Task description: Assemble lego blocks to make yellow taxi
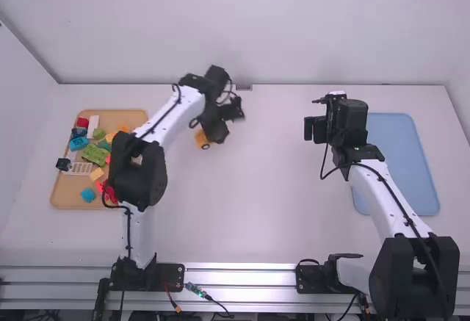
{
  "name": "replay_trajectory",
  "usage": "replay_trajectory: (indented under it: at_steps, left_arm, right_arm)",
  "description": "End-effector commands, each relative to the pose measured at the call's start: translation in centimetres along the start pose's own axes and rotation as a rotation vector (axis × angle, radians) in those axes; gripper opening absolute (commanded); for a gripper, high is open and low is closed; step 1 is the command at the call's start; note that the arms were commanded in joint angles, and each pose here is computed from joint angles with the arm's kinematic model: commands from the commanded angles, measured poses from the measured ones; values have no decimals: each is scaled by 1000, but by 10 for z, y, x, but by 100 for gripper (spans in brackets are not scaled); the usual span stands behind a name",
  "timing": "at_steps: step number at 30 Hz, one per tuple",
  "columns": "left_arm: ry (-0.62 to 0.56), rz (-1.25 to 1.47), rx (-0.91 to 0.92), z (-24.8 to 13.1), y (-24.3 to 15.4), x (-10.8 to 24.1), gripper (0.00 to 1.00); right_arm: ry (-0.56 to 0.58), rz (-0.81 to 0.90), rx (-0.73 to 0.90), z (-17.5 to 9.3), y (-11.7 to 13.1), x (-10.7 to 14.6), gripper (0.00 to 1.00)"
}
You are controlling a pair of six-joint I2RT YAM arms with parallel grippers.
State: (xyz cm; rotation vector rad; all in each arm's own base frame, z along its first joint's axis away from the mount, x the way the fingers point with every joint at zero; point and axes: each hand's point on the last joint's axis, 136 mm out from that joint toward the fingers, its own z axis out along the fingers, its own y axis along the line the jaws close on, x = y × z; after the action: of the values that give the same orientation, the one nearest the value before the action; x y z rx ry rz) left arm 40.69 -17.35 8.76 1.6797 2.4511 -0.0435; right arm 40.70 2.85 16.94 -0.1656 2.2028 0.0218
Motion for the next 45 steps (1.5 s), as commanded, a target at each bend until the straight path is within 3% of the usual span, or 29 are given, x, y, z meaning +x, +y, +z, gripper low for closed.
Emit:
replay_trajectory:
  at_steps: [1, 8, 15, 18, 21, 23, 24, 26, 28, 29, 30, 38, 45]
  left_arm:
    - [90, 176, 23, 26, -27, 4, 4]
    - [164, 328, 27, 66, -83, -4, 3]
    - [81, 383, 104, 87, -124, -19, 2]
    - [55, 385, 151, 90, -136, -20, 8]
    - [67, 370, 164, 92, -139, -16, 20]
    - [73, 314, 150, 94, -138, -15, 43]
    - [71, 310, 149, 95, -138, -15, 45]
    - [67, 307, 145, 97, -138, -15, 57]
    - [62, 307, 140, 97, -137, -16, 78]
    - [62, 307, 140, 97, -137, -17, 80]
    - [59, 307, 137, 97, -136, -18, 96]
    - [148, 311, 82, 65, -116, -18, 99]
    - [224, 347, -33, -4, -61, -16, 99]
  right_arm:
    - [-17, 41, 39, -4, -13, -10, 99]
    - [-21, 116, 52, -6, -26, -9, 99]
    - [-23, 97, 44, -6, -21, -11, 99]
    - [-23, 92, 47, -6, -19, -11, 99]
    - [-22, 71, 43, -6, -18, -11, 99]
    - [-23, 68, 42, -6, -18, -11, 99]
    - [-23, 68, 42, -6, -18, -11, 99]
    - [-22, 69, 43, -6, -18, -11, 99]
    - [-23, 68, 43, -6, -18, -11, 99]
    - [-22, 68, 43, -6, -18, -11, 99]
    - [-22, 68, 43, -6, -18, -11, 99]
    - [-23, 69, 43, -6, -18, -11, 99]
    - [-24, 69, 43, -6, -18, -12, 99]
